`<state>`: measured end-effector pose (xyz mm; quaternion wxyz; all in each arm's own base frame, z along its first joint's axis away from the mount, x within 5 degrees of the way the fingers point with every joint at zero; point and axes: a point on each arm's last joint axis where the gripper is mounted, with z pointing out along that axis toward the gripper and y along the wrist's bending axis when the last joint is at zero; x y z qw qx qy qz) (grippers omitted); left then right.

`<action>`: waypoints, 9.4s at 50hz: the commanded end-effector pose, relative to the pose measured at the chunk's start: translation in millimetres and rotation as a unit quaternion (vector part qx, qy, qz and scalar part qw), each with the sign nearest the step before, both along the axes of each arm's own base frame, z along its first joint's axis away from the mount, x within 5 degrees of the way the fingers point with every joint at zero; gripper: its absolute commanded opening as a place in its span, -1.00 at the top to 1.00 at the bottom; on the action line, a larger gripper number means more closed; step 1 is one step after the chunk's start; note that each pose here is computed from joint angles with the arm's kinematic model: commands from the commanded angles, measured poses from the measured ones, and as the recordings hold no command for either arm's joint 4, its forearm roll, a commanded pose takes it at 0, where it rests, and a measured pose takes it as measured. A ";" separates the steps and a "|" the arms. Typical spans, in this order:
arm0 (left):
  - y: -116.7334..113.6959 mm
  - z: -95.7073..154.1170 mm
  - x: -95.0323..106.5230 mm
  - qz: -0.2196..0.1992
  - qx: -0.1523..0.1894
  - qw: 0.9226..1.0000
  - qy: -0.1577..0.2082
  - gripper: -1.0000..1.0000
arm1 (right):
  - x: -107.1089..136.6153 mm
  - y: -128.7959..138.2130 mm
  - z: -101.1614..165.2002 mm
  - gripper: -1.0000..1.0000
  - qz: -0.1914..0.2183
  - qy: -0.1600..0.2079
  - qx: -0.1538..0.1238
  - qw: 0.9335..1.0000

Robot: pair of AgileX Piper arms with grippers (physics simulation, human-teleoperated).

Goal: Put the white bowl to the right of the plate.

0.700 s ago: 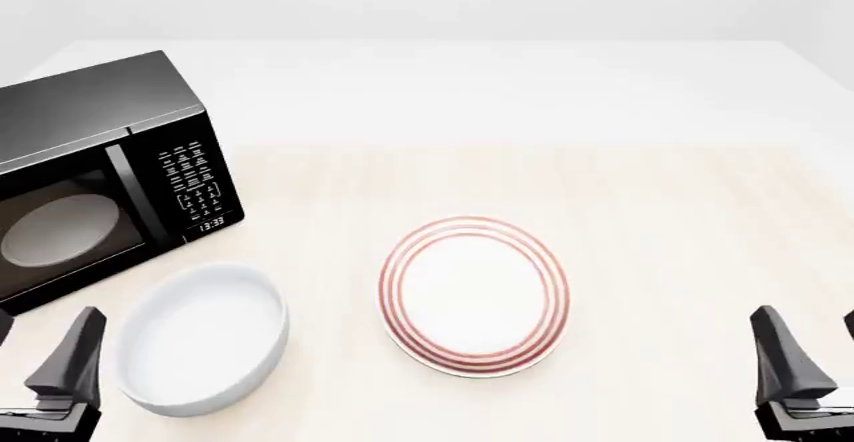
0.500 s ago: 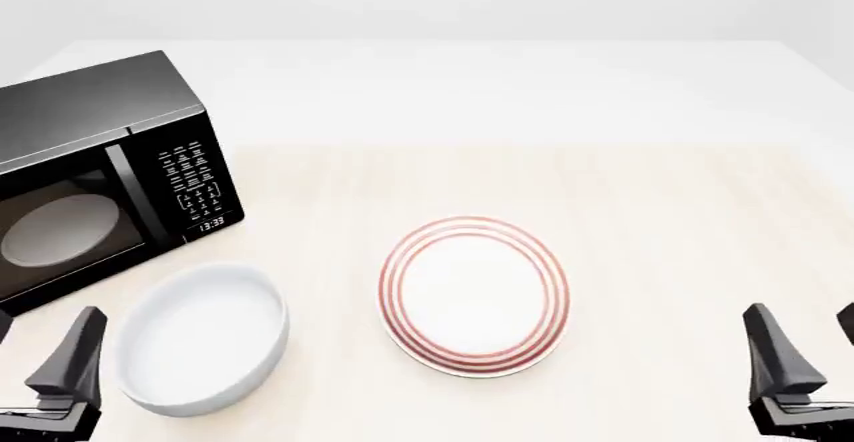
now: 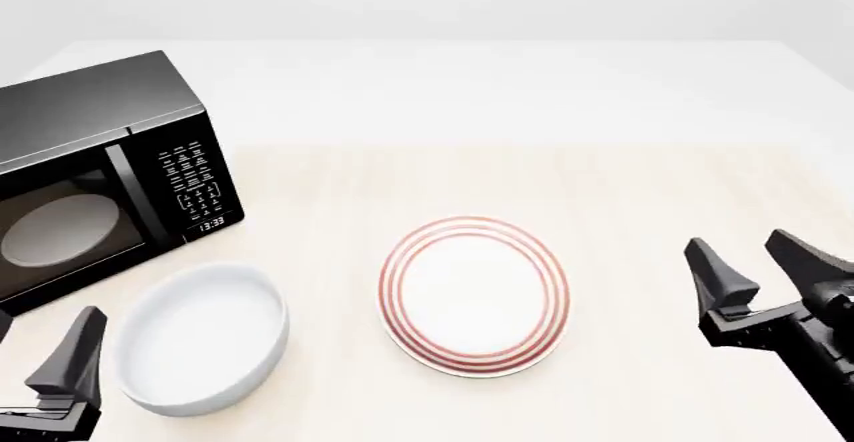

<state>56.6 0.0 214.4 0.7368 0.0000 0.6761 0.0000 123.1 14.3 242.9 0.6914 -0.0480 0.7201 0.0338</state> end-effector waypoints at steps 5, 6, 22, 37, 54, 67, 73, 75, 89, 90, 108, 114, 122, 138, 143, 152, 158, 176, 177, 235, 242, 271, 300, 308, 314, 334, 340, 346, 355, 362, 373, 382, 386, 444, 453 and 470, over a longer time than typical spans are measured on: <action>0.0 0.0 0.0 0.000 0.000 1.000 0.000 -1.00 | 67.6 41.2 33.6 -1.00 0.084 0.021 -0.015 0.996; 0.0 0.0 0.0 0.000 0.000 1.000 0.000 -1.00 | 67.7 41.2 33.6 -1.00 0.084 0.021 -0.015 0.996; 0.0 0.0 0.0 0.000 0.000 1.000 0.000 -1.00 | 119.8 99.2 53.8 -1.00 0.160 0.061 -0.016 0.985; 0.0 0.0 0.0 0.000 0.000 1.000 0.000 -1.00 | 167.9 143.1 47.2 -1.00 0.188 0.109 -0.034 0.976; 0.0 0.0 0.0 0.000 0.000 1.000 0.000 -1.00 | 193.4 201.3 27.1 -1.00 0.236 0.163 -0.065 0.956; 0.0 0.0 0.0 0.000 0.000 1.000 0.000 -1.00 | 200.0 248.5 26.1 -1.00 0.275 0.169 -0.070 0.944; 0.0 0.0 0.0 0.000 0.000 1.000 0.000 -1.00 | 200.4 260.6 23.4 -1.00 0.284 0.175 -0.069 0.940; 0.0 0.0 0.0 0.000 0.000 1.000 0.000 -1.00 | 201.5 263.0 21.3 -1.00 0.285 0.176 -0.071 0.939; 0.0 0.0 0.0 0.000 0.000 1.000 0.000 -1.00 | 198.9 288.7 16.0 -1.00 0.305 0.189 -0.075 0.930; 0.0 0.0 0.0 0.000 0.000 1.000 0.000 -1.00 | 198.8 290.2 15.6 -1.00 0.306 0.189 -0.076 0.930; 0.0 0.0 0.0 0.000 0.000 1.000 0.000 -1.00 | 186.0 325.7 8.5 -1.00 0.337 0.201 -0.078 0.916; 0.0 0.0 0.0 0.000 0.000 1.000 0.000 -1.00 | 180.8 335.2 6.7 -1.00 0.346 0.203 -0.078 0.912; 0.0 0.0 0.0 0.000 0.000 1.000 0.000 -1.00 | 175.2 345.1 4.2 -1.00 0.356 0.207 -0.079 0.908; 0.0 0.0 0.0 0.000 0.000 1.000 0.000 -1.00 | 168.9 363.6 -14.1 -1.00 0.367 0.222 -0.079 0.900; 0.0 0.0 0.0 0.000 0.000 1.000 0.000 -1.00 | 168.1 366.9 -17.8 -1.00 0.368 0.226 -0.078 0.899; 0.0 0.0 0.0 0.000 0.000 1.000 0.000 -1.00 | 169.0 370.0 -28.0 -1.00 0.366 0.234 -0.076 0.897; 0.0 0.0 0.0 0.000 0.000 1.000 0.000 -1.00 | 169.0 372.4 -32.3 -1.00 0.366 0.239 -0.074 0.896; 0.0 0.0 0.0 0.000 0.000 1.000 0.000 -1.00 | 173.2 376.5 -52.4 -1.00 0.356 0.264 -0.067 0.894; 0.0 0.0 0.0 0.000 0.000 1.000 0.000 -1.00 | 173.7 376.4 -54.4 -1.00 0.355 0.267 -0.065 0.894; 0.0 0.0 0.0 0.000 0.000 1.000 0.000 -1.00 | 171.6 394.7 -106.7 -1.00 0.348 0.310 -0.060 0.883; 0.0 0.0 0.0 0.000 0.000 1.000 0.000 -1.00 | 171.5 395.0 -110.7 -1.00 0.347 0.312 -0.060 0.882; 0.0 0.0 0.0 0.000 0.000 1.000 0.000 -1.00 | 166.5 401.6 -118.0 1.00 0.353 0.315 -0.064 0.879; 0.0 0.0 0.0 0.000 0.000 1.000 0.000 -1.00 | 175.1 349.0 -36.7 1.00 0.344 0.251 -0.067 0.902; 0.0 0.0 0.0 0.000 0.000 1.000 0.000 -1.00 | 188.3 314.3 -30.6 1.00 0.313 0.245 -0.054 0.916; 0.0 0.0 0.0 0.000 0.000 1.000 0.000 -1.00 | 197.7 281.6 -28.2 1.00 0.281 0.242 -0.036 0.928; 0.0 0.0 0.0 0.000 0.000 1.000 0.000 -1.00 | 199.5 180.3 -19.9 1.00 0.189 0.228 -0.006 0.955; 0.0 0.0 0.0 0.000 0.000 1.000 0.000 -1.00 | 195.6 152.1 -14.8 1.00 0.161 0.222 -0.003 0.962; 0.0 0.0 0.0 0.000 0.000 1.000 0.000 -1.00 | 190.6 125.7 -16.2 1.00 0.132 0.221 0.004 0.966; 0.0 0.0 0.0 0.000 0.000 1.000 0.000 -1.00 | 179.9 85.4 -20.8 1.00 0.081 0.220 0.019 0.972; 0.0 0.0 0.0 0.000 0.000 1.000 0.000 -1.00 | 170.6 51.5 -18.2 1.00 0.034 0.213 0.032 0.976; 0.0 0.0 0.0 0.000 0.000 1.000 0.000 -1.00 | 158.3 22.2 -29.0 1.00 -0.012 0.216 0.047 0.975; 0.0 0.0 0.0 0.000 0.000 1.000 0.000 -1.00 | 133.9 -3.5 -34.1 1.00 -0.055 0.218 0.056 0.973; 0.0 0.0 0.0 0.000 0.000 1.000 0.000 -1.00 | 125.4 -12.2 -31.7 1.00 -0.071 0.215 0.061 0.972; 0.0 0.0 0.0 0.000 0.000 1.000 0.000 -1.00 | 72.2 -93.6 -49.4 1.00 -0.258 0.209 0.091 0.939; 0.0 0.0 0.0 0.000 0.000 1.000 0.000 -1.00 | 80.4 -99.2 -60.8 1.00 -0.264 0.213 0.098 0.936; 0.0 0.0 0.0 0.000 0.000 1.000 0.000 -1.00 | 100.2 -102.7 -76.3 1.00 -0.256 0.223 0.101 0.935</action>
